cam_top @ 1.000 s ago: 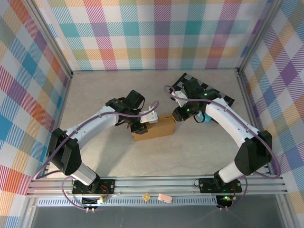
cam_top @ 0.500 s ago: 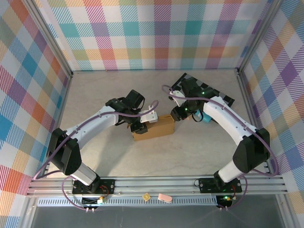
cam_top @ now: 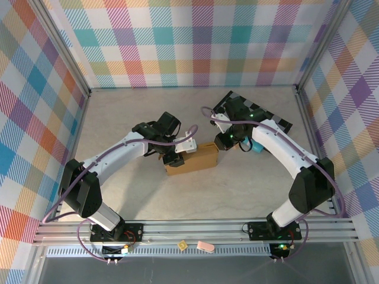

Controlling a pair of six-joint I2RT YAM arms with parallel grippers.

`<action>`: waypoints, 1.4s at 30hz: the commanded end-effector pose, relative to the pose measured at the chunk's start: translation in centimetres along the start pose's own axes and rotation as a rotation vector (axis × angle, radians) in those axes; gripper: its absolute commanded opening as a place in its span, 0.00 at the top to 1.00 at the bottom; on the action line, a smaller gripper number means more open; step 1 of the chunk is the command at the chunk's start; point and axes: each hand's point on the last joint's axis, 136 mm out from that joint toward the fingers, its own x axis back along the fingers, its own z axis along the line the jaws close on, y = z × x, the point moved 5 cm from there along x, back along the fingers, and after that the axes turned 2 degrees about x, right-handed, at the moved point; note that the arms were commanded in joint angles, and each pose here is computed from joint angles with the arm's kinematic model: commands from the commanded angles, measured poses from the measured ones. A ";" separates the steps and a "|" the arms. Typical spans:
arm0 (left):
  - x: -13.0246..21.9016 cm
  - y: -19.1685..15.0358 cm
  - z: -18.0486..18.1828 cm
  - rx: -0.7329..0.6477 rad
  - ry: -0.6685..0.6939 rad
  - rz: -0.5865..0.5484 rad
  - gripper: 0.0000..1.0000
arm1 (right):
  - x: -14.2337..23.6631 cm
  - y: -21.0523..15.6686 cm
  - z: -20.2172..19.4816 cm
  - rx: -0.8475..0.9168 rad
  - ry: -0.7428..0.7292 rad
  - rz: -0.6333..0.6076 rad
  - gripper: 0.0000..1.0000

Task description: Fold the paper box

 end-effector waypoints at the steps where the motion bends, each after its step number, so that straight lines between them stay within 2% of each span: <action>1: -0.5 -0.6 -0.1 0.023 -0.029 0.021 0.56 | 0.1 0.0 0.1 -0.004 -0.009 0.012 0.80; 12: -0.4 -0.2 0.2 0.037 -0.014 0.010 0.54 | 0.3 0.1 0.9 -0.045 0.016 0.018 1.00; 36: -0.6 0.1 0.4 0.071 -0.010 -0.004 0.52 | 0.1 1.4 1.6 -0.402 0.081 0.148 1.00; 42: -0.7 0.2 0.6 0.076 -0.007 -0.005 0.52 | -0.3 1.2 1.6 -0.435 0.045 0.172 1.00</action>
